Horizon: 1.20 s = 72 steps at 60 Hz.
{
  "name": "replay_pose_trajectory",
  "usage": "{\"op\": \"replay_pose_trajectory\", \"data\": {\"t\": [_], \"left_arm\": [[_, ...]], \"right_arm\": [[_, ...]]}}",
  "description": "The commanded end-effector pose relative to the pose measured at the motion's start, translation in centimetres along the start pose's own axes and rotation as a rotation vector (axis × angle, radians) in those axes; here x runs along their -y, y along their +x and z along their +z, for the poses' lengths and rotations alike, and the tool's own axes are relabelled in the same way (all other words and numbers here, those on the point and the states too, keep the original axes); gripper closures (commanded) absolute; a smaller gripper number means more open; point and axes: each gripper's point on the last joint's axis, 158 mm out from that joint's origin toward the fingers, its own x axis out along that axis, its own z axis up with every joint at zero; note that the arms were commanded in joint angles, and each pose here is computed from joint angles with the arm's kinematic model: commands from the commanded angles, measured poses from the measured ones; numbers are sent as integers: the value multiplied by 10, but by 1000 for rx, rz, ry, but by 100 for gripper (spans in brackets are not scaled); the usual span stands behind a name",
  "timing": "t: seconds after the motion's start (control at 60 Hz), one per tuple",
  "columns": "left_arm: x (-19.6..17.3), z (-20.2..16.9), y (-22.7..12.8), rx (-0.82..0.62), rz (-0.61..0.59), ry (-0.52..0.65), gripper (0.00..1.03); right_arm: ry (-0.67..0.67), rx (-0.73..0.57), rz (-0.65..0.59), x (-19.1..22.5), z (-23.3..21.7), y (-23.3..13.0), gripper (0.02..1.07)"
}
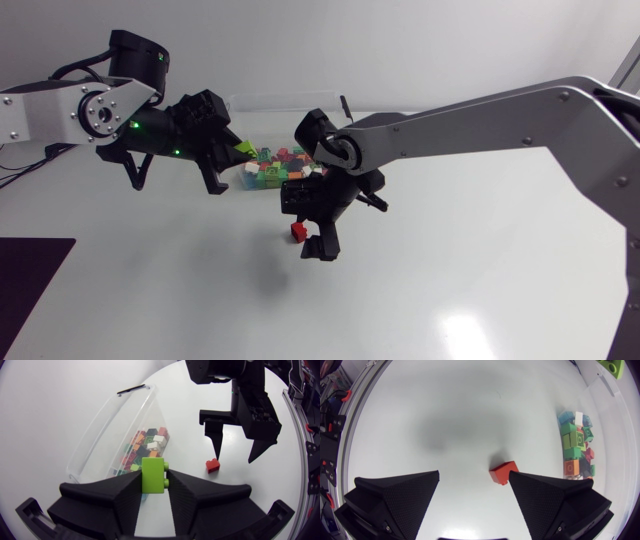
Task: Place the duplo bricks in the container
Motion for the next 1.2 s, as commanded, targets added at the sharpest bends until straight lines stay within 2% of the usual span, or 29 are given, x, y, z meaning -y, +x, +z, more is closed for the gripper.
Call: {"op": "replay_pose_trajectory", "data": {"t": [0.0, 0.333, 0.433, 0.6, 0.85, 0.933, 1.0, 1.067, 1.183], "left_arm": [[-20, 10, -9, 36, 59, -56, 73], [-73, 37, -15, 113, 222, -149, 73], [-90, 40, -16, 130, 272, -177, 73], [-105, 42, -14, 145, 298, -202, 73], [-124, 44, -16, 171, 348, -240, 73], [-126, 45, -14, 175, 350, -244, 73], [-127, 45, -14, 176, 351, -244, 73], [-127, 46, -12, 176, 348, -243, 73], [-128, 48, -11, 181, 351, -243, 73]], "right_arm": [[-67, -40, 35, 5, -8, 6, 7], [-179, -165, 66, 23, -23, 40, 7], [-206, -174, 74, 29, -21, 43, 13], [-243, -177, 73, 36, -11, 42, 17], [-293, -205, 122, 24, -11, 51, 41], [-298, -219, 133, 21, -14, 53, 41], [-304, -229, 142, 19, -18, 53, 46], [-304, -234, 142, 19, -19, 53, 47], [-304, -240, 149, 16, -21, 52, 66]]}}
